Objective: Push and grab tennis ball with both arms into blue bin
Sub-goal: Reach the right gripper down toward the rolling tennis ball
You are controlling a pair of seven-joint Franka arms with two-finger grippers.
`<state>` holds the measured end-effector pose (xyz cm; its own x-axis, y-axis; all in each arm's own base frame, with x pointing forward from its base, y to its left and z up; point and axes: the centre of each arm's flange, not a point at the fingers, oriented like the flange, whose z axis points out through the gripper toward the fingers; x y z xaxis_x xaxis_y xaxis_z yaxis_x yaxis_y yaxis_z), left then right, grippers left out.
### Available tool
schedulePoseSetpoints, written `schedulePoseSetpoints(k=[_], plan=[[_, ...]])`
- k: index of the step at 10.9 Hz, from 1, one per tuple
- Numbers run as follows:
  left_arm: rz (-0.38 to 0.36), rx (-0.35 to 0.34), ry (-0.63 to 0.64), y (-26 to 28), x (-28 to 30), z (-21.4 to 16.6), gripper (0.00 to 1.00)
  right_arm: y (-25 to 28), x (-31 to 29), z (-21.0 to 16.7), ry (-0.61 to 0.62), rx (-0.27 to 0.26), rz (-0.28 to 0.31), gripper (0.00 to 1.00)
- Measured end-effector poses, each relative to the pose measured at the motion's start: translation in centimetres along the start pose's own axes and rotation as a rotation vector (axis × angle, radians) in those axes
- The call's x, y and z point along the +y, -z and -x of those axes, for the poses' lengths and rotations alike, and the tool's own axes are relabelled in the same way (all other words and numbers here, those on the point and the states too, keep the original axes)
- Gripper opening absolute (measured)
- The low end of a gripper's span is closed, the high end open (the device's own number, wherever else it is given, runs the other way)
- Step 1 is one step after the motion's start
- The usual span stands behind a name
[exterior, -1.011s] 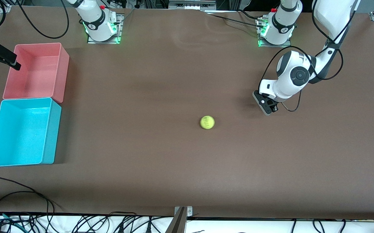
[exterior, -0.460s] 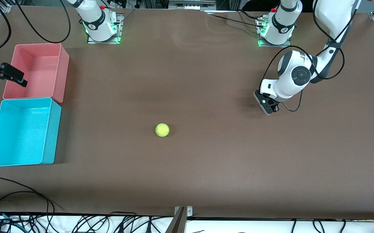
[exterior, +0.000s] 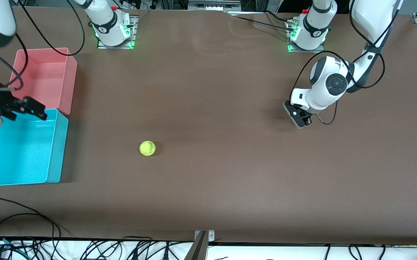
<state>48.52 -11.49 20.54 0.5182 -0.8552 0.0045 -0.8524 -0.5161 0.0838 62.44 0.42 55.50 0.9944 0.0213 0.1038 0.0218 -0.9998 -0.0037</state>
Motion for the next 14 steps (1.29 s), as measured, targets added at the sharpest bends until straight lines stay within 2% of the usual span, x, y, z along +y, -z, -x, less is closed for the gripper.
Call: schedulePoseSetpoints(k=[2,4,9,14], plan=[[0.000,0.000,0.000,0.0,0.0,0.0,0.01,-3.7,-0.8,-2.4,0.013,0.035,0.003,1.00],[0.000,0.000,0.000,0.0,0.0,0.0,0.01,-7.7,-1.3,-4.0,0.021,0.045,0.005,1.00],[0.000,-0.001,0.000,0.0,0.0,0.0,0.01,-17.4,-3.1,-4.3,0.048,-0.086,0.008,1.00],[0.001,-0.001,0.000,0.0,0.0,0.1,0.01,-22.9,0.2,-1.3,-0.001,-0.207,0.040,1.00]])
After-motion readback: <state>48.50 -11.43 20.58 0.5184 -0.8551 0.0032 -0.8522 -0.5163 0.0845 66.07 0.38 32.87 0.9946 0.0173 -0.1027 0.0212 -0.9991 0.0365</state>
